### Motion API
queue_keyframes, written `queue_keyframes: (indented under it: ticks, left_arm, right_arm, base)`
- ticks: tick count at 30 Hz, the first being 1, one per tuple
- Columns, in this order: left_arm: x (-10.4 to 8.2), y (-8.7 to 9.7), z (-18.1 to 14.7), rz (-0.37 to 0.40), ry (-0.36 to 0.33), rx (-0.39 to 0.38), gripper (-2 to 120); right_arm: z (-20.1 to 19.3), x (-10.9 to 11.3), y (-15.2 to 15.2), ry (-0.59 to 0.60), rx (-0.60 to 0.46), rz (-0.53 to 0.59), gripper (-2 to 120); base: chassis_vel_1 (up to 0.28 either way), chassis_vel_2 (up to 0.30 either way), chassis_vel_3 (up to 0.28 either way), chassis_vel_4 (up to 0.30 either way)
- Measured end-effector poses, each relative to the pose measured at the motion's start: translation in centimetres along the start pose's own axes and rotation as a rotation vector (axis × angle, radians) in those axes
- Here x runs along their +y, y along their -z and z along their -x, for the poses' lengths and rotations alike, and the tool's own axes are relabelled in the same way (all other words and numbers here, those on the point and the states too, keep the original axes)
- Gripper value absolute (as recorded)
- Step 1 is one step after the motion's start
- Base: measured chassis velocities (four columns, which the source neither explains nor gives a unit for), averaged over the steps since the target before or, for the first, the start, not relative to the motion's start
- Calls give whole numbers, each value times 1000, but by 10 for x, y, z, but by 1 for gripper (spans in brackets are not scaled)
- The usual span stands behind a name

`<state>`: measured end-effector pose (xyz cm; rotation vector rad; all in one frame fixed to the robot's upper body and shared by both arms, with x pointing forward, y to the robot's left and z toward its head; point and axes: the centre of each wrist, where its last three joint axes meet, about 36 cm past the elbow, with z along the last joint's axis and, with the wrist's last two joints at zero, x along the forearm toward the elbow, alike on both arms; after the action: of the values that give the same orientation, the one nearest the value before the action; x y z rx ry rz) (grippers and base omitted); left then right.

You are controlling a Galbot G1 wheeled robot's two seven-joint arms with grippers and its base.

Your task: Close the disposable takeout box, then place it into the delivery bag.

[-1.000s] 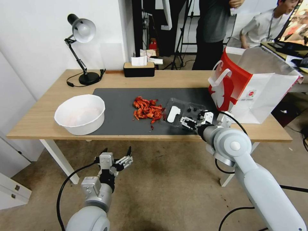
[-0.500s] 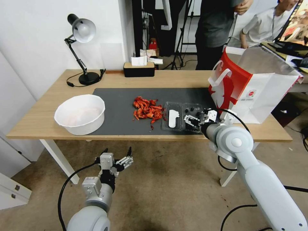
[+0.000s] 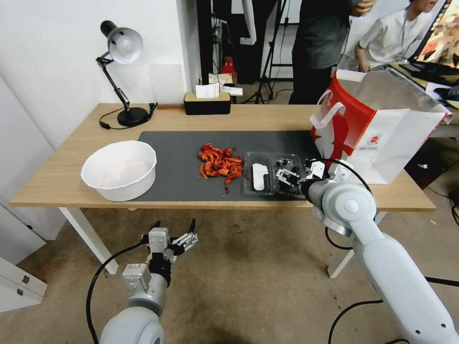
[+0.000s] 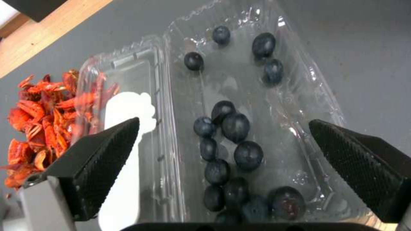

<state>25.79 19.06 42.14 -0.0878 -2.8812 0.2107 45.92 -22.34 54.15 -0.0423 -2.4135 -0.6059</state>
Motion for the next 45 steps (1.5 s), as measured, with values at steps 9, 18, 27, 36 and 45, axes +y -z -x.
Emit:
queue_keyframes:
  ticks: [9,18,27,36,45]
  left_arm:
    - [-1,-1,0,-3,-3,3,100]
    - [-1,-2,-1,1,-5,3,100]
    - [-2,-2,-1,0,-10,4,100]
    - [-2,1,-3,1,-11,-2,100]
    - [-1,6,-4,-6,-26,-19,100]
  right_arm:
    - [1,-4,3,-9,-4,-1,100]
    - [-2,-4,2,-2,-6,-1,100]
    - [-23,-8,6,69,-50,-2,100]
    - [-50,-26,2,230,-246,-101,100]
    - [-78,-90,-69,319,-872,-480,100]
  base:
    - [0,0,0,0]
    - [0,0,0,0]
    - [0,0,0,0]
    - [0,0,0,0]
    - [0,0,0,0]
